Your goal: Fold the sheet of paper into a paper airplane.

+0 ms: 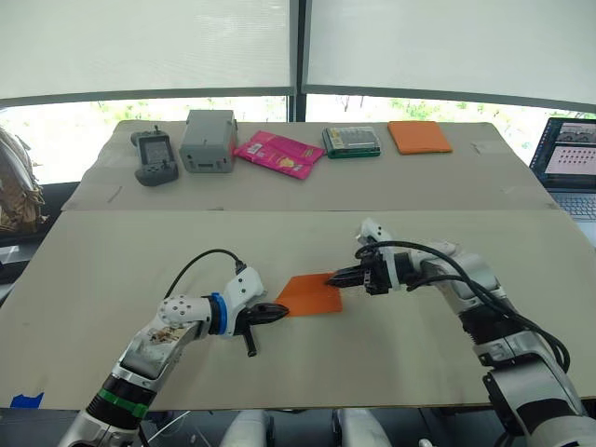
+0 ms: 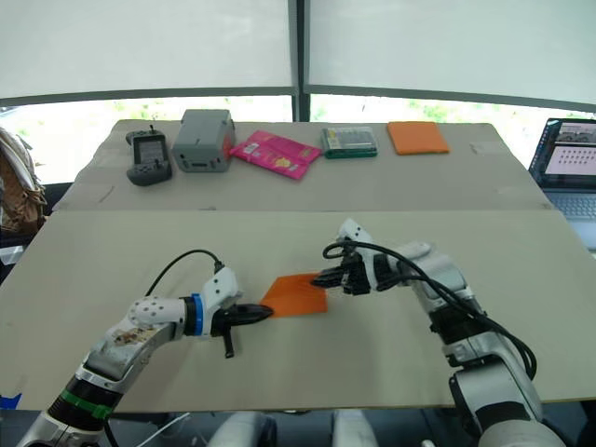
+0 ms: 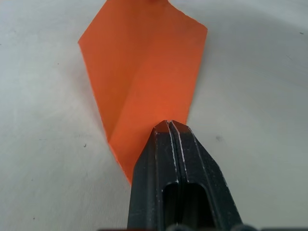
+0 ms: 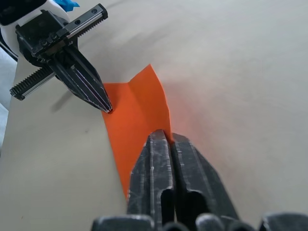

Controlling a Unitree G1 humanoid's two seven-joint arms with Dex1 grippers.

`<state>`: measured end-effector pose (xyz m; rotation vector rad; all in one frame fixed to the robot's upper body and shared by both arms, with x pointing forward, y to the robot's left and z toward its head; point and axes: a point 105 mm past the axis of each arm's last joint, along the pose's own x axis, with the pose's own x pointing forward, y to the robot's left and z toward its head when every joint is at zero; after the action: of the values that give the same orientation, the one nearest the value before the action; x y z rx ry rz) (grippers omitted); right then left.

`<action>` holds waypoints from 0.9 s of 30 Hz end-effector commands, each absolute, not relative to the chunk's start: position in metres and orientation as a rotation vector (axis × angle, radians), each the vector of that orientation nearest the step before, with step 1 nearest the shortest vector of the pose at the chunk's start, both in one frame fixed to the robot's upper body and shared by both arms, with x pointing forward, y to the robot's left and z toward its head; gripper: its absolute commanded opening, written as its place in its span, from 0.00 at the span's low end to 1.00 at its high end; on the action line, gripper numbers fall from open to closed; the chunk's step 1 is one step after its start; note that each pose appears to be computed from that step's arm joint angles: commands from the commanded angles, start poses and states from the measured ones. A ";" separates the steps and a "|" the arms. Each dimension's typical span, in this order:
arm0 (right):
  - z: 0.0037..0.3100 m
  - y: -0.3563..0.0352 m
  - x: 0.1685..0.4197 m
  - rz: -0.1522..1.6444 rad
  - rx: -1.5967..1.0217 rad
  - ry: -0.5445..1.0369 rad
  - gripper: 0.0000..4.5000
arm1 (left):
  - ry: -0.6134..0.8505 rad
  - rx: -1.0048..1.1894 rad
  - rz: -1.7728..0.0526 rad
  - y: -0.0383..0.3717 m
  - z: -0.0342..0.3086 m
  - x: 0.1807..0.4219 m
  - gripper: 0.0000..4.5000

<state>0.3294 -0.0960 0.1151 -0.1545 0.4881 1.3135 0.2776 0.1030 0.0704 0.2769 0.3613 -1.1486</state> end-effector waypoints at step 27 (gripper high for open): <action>0.085 -0.101 0.284 1.380 -1.159 -0.278 0.01 | 0.421 0.267 -1.134 0.122 0.067 0.293 0.00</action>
<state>0.2857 -0.0995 0.0850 -1.1145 -0.2435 1.3835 0.2897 0.1096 0.0717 0.2631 0.3788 -1.1741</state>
